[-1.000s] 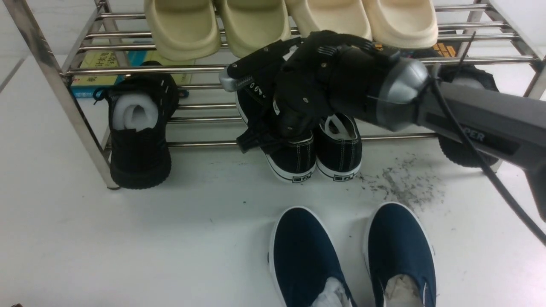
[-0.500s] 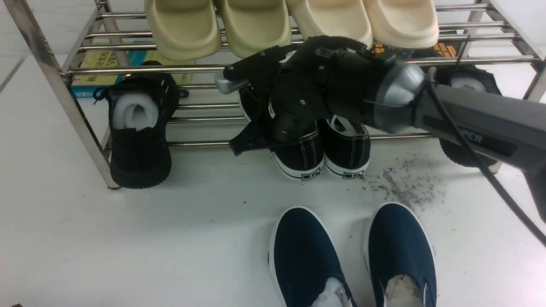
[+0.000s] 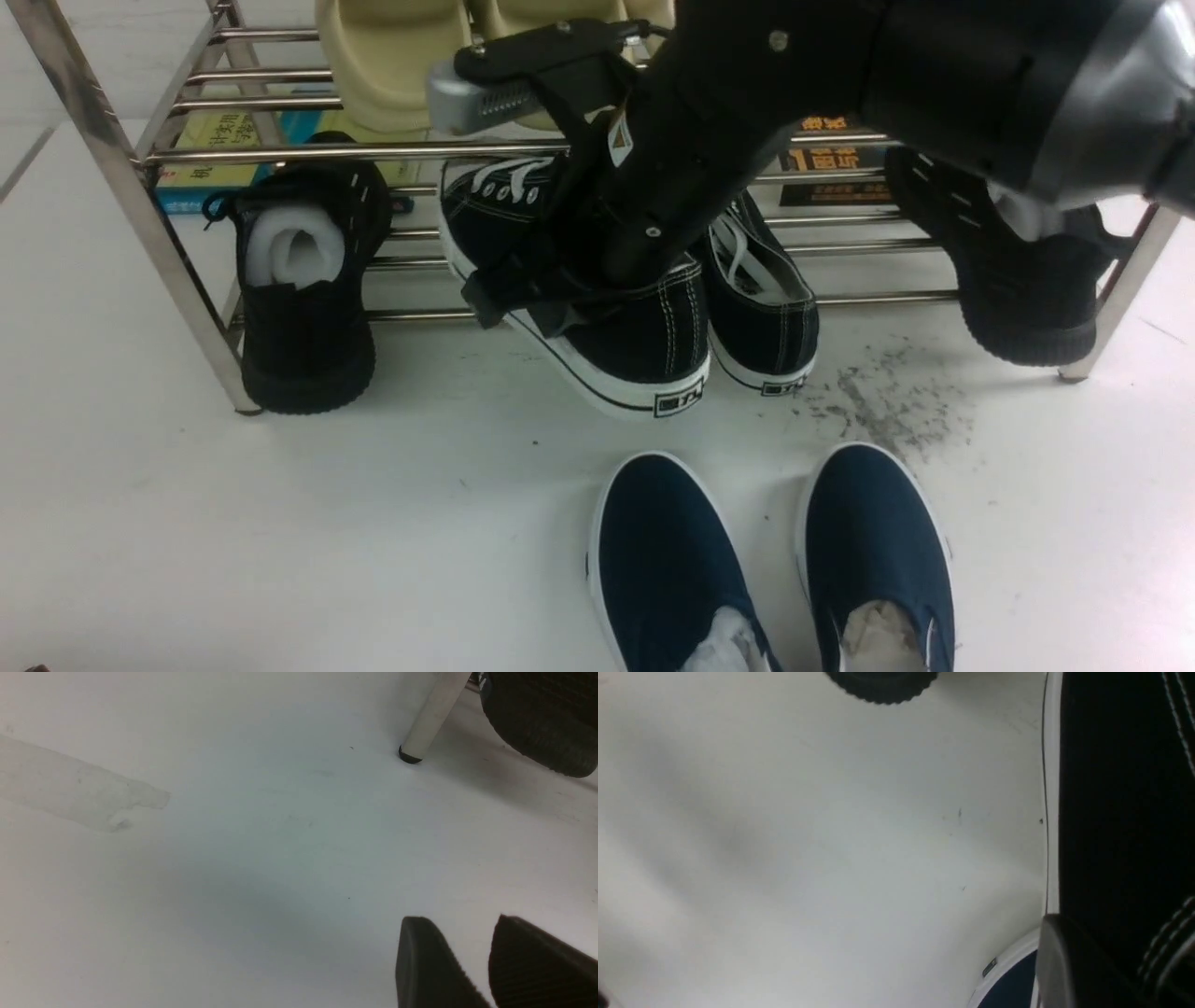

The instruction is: Take the shoes off the shelf with your hand on the white table.

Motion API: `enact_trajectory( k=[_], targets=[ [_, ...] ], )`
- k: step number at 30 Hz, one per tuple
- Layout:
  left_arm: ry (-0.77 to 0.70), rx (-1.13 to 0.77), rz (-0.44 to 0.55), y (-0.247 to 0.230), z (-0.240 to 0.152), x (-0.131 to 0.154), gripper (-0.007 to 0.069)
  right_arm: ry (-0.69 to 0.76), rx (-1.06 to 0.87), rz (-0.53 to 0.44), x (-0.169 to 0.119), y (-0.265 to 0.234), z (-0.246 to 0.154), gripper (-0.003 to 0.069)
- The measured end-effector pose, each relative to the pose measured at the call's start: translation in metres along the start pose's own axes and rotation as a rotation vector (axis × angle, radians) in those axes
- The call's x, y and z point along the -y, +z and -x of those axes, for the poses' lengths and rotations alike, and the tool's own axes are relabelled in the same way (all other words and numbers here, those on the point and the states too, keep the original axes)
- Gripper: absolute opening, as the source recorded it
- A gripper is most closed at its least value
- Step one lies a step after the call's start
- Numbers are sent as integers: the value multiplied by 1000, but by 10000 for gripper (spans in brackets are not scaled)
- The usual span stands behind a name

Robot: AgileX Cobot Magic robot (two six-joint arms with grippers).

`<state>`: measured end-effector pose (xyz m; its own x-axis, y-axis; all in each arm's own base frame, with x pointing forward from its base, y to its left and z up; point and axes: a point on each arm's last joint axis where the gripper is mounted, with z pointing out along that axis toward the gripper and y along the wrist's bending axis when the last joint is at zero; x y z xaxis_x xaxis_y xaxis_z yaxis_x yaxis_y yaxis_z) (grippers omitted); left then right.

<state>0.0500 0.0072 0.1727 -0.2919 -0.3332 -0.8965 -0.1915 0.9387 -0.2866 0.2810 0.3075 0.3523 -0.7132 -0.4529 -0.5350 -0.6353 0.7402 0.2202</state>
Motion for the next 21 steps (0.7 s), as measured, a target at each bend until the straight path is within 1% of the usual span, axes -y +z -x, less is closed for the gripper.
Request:
enact_trajectory(
  k=[5, 7, 8, 9, 15, 16, 20, 21],
  targets=[
    [0, 0, 0, 0, 0, 0, 239, -21, -44, 45, -15, -40, -12, 7],
    [0, 0, 0, 0, 0, 0, 239, -49, -57, 57, -21, -68, -20, 7],
    [0, 0, 0, 0, 0, 0, 239, -50, -51, 58, -22, -70, -21, 7],
    [0, 0, 0, 0, 0, 0, 239, -68, -26, 71, -26, -91, -25, 8],
    [0, 0, 0, 0, 0, 0, 239, -105, 139, 107, -32, -168, -42, 9],
    [0, 0, 0, 0, 0, 0, 239, -113, 184, 114, -33, -188, -49, 9],
    [0, 0, 0, 0, 0, 0, 239, -127, 273, 108, -29, -231, -73, 10],
    [0, 0, 0, 0, 0, 0, 239, -128, 278, 108, -29, -234, -77, 10]
  ],
)
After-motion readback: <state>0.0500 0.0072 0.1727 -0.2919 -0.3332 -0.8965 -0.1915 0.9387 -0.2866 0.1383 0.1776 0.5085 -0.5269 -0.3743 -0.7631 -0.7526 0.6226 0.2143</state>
